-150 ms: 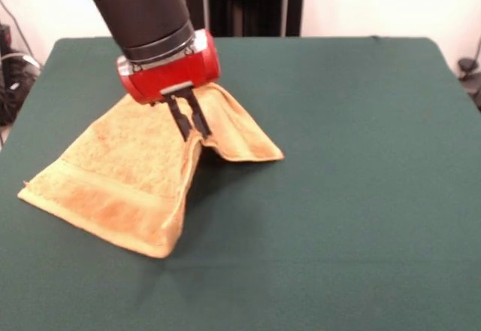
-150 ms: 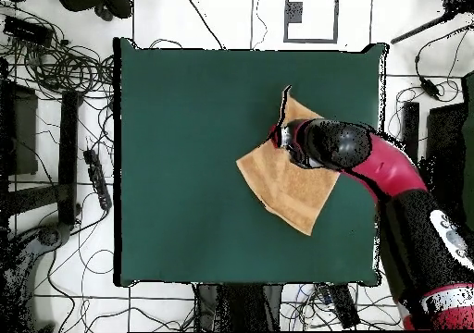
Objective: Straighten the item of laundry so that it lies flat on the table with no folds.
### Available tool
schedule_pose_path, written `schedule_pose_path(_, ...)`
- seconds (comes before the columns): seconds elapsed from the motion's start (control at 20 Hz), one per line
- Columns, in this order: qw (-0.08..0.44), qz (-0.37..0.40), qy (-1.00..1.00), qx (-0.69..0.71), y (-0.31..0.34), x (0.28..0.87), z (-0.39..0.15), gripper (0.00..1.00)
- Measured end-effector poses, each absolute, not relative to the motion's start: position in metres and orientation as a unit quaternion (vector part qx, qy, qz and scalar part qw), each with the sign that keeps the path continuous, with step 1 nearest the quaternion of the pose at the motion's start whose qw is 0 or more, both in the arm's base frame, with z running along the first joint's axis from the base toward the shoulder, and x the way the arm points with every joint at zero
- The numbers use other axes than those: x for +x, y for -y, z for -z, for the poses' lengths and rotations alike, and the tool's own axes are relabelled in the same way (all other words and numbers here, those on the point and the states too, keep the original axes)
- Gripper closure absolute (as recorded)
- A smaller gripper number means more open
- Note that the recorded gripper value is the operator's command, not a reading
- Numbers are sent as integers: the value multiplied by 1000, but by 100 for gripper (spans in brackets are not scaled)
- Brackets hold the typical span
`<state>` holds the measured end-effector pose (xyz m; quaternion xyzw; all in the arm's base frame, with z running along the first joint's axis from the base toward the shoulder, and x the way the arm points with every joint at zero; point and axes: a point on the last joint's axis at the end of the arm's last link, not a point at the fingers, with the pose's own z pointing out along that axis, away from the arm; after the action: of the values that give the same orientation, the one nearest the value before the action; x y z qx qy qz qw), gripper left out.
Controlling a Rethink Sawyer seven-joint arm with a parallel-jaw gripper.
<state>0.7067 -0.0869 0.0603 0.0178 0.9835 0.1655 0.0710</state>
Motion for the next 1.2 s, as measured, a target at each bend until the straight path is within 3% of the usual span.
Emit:
schedule_pose_path(0.8, 129, -198, -958, 159, 116, 694, -28, 100)
schedule_pose_path(1.2, 155, -201, -951, 174, 91, 692, 3, 100)
